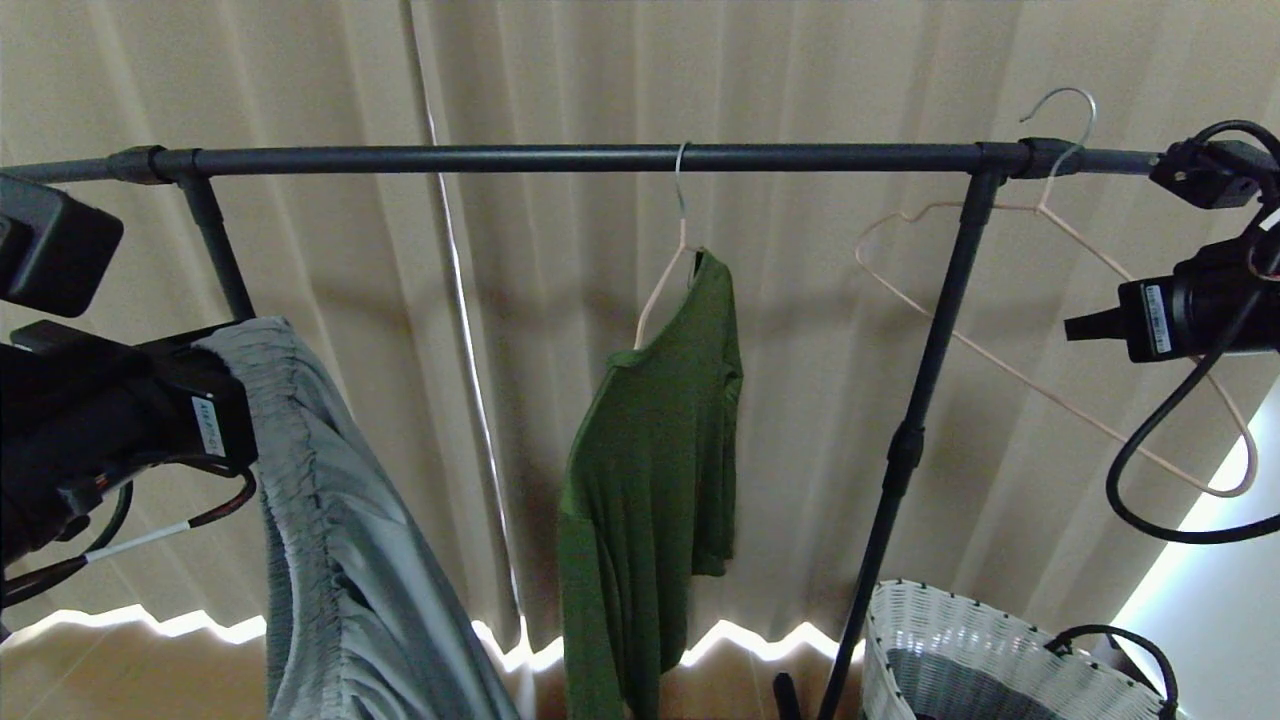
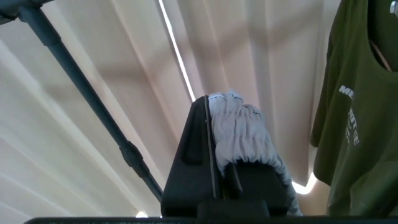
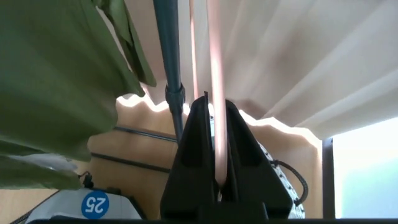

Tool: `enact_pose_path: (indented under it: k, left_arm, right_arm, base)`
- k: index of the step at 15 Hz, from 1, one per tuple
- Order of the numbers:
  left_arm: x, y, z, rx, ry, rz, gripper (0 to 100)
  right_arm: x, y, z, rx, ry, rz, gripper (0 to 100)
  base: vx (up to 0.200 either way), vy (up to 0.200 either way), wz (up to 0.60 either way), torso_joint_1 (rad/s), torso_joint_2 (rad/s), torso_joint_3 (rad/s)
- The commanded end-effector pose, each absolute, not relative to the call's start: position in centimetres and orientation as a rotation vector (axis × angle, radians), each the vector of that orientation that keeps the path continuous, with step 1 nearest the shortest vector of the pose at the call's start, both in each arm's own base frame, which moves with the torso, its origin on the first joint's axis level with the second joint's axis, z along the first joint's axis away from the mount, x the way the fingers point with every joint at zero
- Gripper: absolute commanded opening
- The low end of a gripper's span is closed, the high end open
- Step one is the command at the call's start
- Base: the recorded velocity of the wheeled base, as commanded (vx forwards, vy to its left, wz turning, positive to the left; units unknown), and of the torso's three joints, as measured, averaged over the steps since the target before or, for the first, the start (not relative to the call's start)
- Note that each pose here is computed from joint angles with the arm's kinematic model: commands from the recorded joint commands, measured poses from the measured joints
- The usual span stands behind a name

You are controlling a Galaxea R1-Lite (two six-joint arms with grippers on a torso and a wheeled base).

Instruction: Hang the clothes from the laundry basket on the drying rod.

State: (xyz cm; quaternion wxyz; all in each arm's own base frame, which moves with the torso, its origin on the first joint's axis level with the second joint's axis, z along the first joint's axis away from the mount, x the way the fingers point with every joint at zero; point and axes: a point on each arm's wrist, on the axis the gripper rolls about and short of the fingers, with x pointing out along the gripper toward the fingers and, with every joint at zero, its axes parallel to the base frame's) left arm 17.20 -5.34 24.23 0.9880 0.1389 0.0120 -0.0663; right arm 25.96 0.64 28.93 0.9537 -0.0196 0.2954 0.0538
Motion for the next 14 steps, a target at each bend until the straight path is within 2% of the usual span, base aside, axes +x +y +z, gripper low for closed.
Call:
enact_pose_path:
  k: [1, 6, 10, 14]
  left_arm:
    - [17.2, -5.3, 24.1, 0.282, 0.030, -0.133, 0]
    - [17.1, -5.2, 23.9, 0.288, 0.033, -0.129, 0]
    - [16.9, -5.1, 23.9, 0.294, 0.031, -0.124, 0]
    - [16.8, -5.1, 23.5, 0.300, 0.044, -0.126, 0]
  right_arm:
    - [23.6, 0.6, 29.2, -0.041, 0.571, 0.110, 0]
    - [20.7, 0.4, 27.7, -0.065, 0.491, 0.041, 0]
    - [17.4, 0.3, 26.2, -0.073, 0.495, 0.020, 0]
    - [14.1, 0.3, 24.9, -0.074, 0.490, 0.021, 0]
  base:
    - [0.000, 0.000, 0.00, 0.000, 0.00, 0.000]
    - [0.000, 0.000, 0.00, 0.000, 0.00, 0.000]
    - [0.000, 0.000, 0.00, 0.000, 0.00, 0.000]
    - [-0.200, 0.000, 0.00, 0.007, 0.01, 0.005]
